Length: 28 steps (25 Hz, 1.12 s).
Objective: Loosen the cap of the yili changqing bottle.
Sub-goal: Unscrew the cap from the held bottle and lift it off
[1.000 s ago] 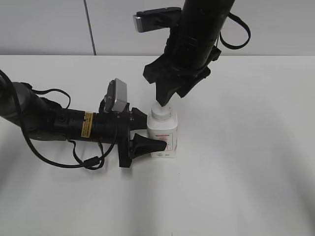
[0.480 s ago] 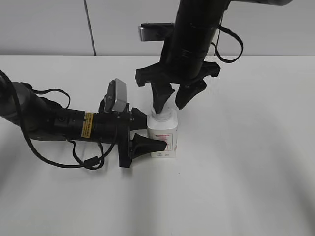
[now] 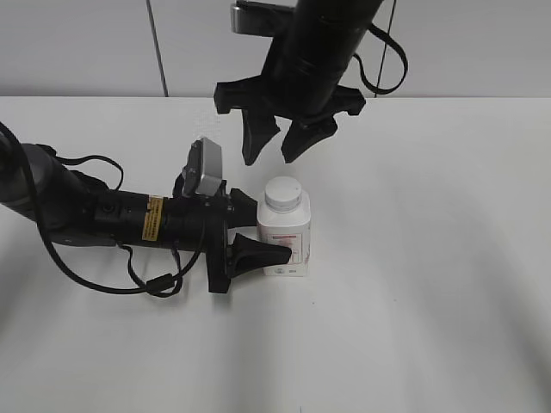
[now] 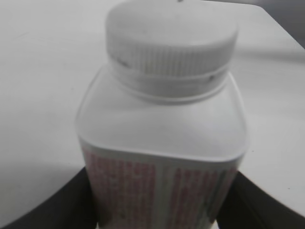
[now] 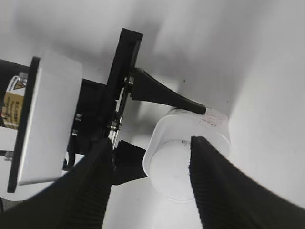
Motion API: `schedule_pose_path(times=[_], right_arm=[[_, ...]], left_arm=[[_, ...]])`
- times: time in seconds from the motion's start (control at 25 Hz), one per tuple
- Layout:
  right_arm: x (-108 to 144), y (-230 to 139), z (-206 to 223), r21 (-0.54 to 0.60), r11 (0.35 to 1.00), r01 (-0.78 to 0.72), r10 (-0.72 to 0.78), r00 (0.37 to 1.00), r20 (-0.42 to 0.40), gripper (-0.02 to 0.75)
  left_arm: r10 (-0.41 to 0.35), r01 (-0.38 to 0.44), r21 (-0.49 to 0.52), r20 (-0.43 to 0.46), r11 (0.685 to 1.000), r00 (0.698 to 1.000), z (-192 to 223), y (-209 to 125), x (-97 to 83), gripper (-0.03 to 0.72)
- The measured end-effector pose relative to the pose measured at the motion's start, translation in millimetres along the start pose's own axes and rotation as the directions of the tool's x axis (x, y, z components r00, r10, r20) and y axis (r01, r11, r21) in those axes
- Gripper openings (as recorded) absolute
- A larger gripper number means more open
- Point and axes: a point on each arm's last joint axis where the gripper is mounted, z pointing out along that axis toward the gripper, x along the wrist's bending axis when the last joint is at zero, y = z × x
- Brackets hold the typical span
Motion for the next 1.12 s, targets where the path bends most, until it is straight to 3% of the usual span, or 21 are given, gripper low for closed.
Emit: schedule_pose_path(times=[0.28, 0.48, 1.12], right_arm=[[-6, -8, -1, 0.076, 0.991, -0.106, 0.099, 0.992, 0.082, 0.475], [-5, -8, -1, 0.078, 0.986, -0.144, 0.138, 0.988, 0.075, 0.511], [-9, -9, 15, 0.125, 0.975, -0.183, 0.172, 0.981, 0.092, 0.514]], left_arm=[[0.000, 0.000, 0.000, 0.000, 1.000, 1.000, 0, 0, 0.0, 0.418], [0.000, 0.000, 0.000, 0.000, 1.000, 1.000, 0, 0, 0.0, 0.418], [0.000, 0.000, 0.002, -0.001, 1.000, 1.000, 0, 0, 0.1, 0.417]])
